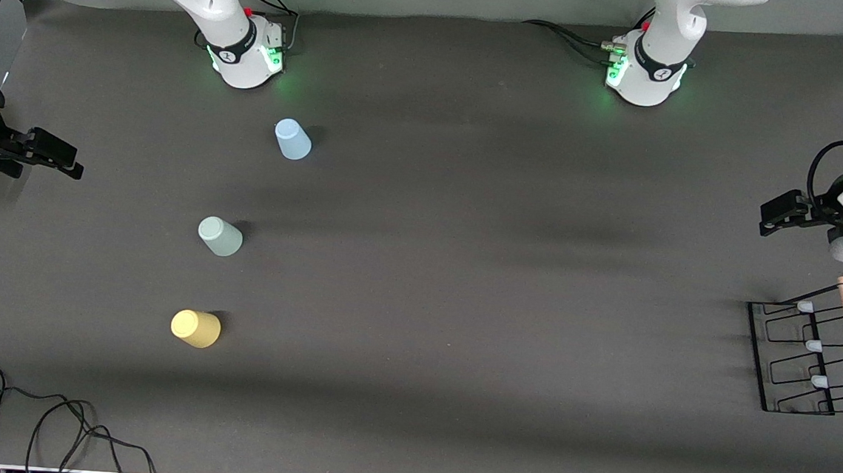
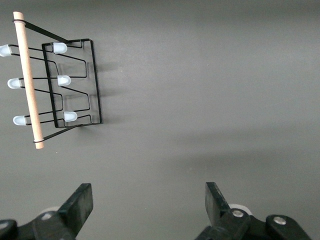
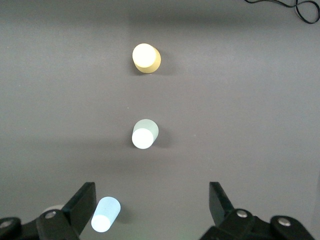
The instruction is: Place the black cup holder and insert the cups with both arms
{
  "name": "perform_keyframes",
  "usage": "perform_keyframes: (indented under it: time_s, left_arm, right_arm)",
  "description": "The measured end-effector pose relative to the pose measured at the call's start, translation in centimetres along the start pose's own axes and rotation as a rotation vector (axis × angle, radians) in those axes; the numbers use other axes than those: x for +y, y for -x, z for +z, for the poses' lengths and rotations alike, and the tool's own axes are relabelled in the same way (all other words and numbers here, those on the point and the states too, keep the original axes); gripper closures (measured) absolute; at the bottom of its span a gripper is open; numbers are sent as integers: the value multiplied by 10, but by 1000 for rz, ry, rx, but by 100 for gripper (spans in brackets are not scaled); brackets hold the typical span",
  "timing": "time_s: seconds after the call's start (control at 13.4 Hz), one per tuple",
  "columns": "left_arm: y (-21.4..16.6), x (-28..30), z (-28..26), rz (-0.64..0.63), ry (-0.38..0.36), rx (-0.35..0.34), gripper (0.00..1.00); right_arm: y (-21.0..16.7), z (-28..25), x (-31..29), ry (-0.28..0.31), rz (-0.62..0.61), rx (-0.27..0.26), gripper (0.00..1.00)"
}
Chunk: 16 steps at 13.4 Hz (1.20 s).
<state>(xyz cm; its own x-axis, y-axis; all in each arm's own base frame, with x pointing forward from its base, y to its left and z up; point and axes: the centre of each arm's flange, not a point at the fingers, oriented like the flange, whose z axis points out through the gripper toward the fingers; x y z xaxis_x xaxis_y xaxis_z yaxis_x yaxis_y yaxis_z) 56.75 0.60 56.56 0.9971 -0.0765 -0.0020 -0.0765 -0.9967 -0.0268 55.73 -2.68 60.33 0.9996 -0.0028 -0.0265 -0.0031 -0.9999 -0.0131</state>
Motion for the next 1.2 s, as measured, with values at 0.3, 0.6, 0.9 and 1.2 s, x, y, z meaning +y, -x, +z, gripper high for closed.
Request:
perform_keyframes:
  time_s: [0.3,0.6,0.9,1.2]
  left_arm:
    - [0,-2,1,-3,0,-1,0]
    - [-3,-2,8,-2,0,-14,0]
    - [-9,-13,22,-21,-2,-32,0]
    - [-43,-64,48,-77,-16,-11,0]
  right_arm:
    - [0,-3,0,0,1,5,0]
    - [0,-3,0,0,0,6,0]
    - [0,-3,-1,0,-1,6,0]
    - [0,-3,-1,0,-1,7,0]
